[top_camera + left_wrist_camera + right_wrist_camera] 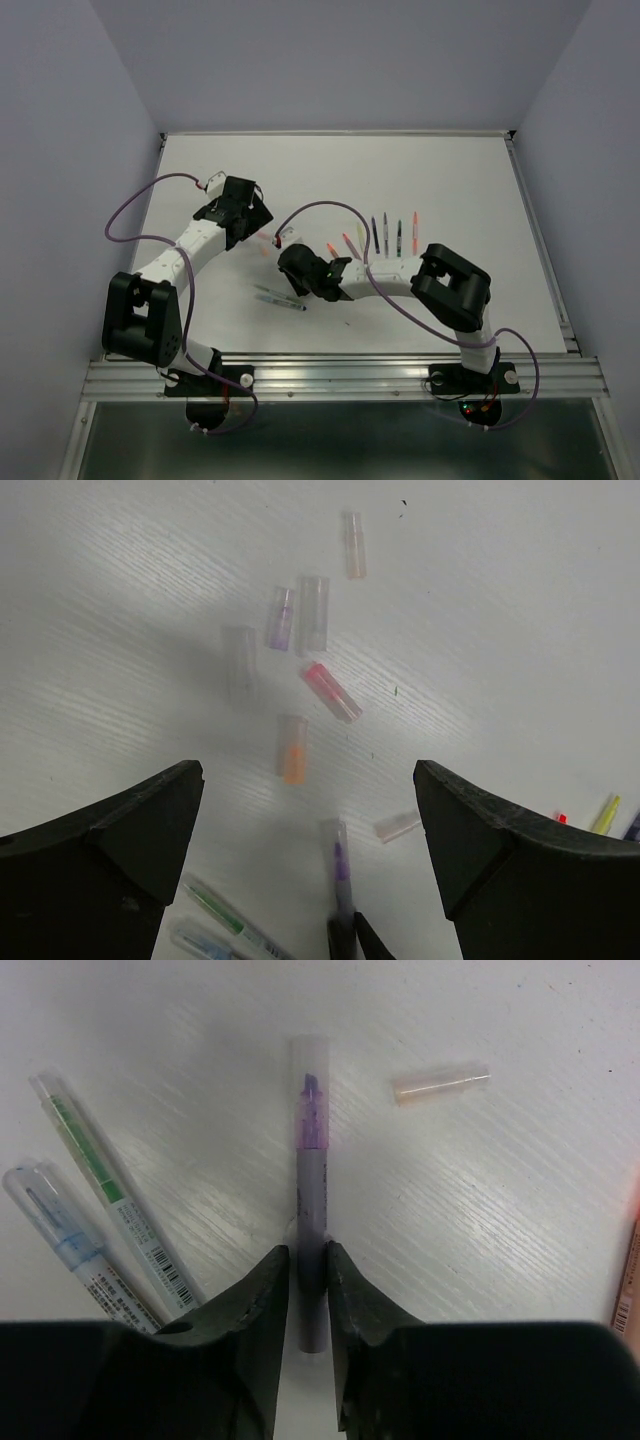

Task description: Open the pen caps

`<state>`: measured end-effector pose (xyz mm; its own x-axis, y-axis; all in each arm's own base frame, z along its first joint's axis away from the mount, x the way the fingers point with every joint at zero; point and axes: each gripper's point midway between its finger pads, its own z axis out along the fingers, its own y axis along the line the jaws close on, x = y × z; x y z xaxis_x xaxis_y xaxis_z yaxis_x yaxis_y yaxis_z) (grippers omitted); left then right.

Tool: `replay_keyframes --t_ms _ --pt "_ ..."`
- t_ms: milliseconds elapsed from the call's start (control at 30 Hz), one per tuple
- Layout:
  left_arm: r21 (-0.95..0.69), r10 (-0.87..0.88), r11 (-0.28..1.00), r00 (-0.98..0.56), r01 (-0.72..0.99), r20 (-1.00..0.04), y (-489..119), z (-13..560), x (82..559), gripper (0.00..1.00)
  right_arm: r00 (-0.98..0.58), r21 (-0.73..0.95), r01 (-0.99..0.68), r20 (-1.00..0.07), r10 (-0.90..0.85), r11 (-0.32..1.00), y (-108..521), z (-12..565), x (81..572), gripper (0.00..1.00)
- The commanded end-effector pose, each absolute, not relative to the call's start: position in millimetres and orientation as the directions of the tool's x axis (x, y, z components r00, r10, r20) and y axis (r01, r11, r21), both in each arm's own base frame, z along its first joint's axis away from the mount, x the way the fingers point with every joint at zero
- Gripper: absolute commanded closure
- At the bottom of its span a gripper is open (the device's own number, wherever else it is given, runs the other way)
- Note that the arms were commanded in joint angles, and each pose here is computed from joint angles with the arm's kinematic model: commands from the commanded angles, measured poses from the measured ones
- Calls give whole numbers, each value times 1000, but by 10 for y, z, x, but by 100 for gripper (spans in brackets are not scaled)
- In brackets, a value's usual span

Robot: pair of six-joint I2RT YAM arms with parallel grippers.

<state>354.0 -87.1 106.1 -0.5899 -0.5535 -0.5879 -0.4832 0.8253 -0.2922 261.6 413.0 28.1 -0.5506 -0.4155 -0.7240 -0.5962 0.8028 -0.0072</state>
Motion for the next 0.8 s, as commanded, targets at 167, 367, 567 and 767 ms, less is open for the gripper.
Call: replay_keyframes --t_ms 167,367,567,767 --pt "-366 -566 822 -557 -436 -608 -947 1382 3652 1 -530 -46 -592 -730 -432 805 3948 390 2570 99" --pt "-453 -558 827 -584 -332 -590 -1145 1538 3597 1 -437 -31 -595 -826 -355 803 3931 960 2640 99" --pt "-531 -534 821 -609 -209 -586 -1578 1732 3462 1 -398 28 -564 -885 -241 826 3782 1401 2791 99" --pt "-562 -525 814 -605 -150 -599 -1878 1927 3405 1 -377 57 -548 -907 -186 834 3688 1670 2893 99"
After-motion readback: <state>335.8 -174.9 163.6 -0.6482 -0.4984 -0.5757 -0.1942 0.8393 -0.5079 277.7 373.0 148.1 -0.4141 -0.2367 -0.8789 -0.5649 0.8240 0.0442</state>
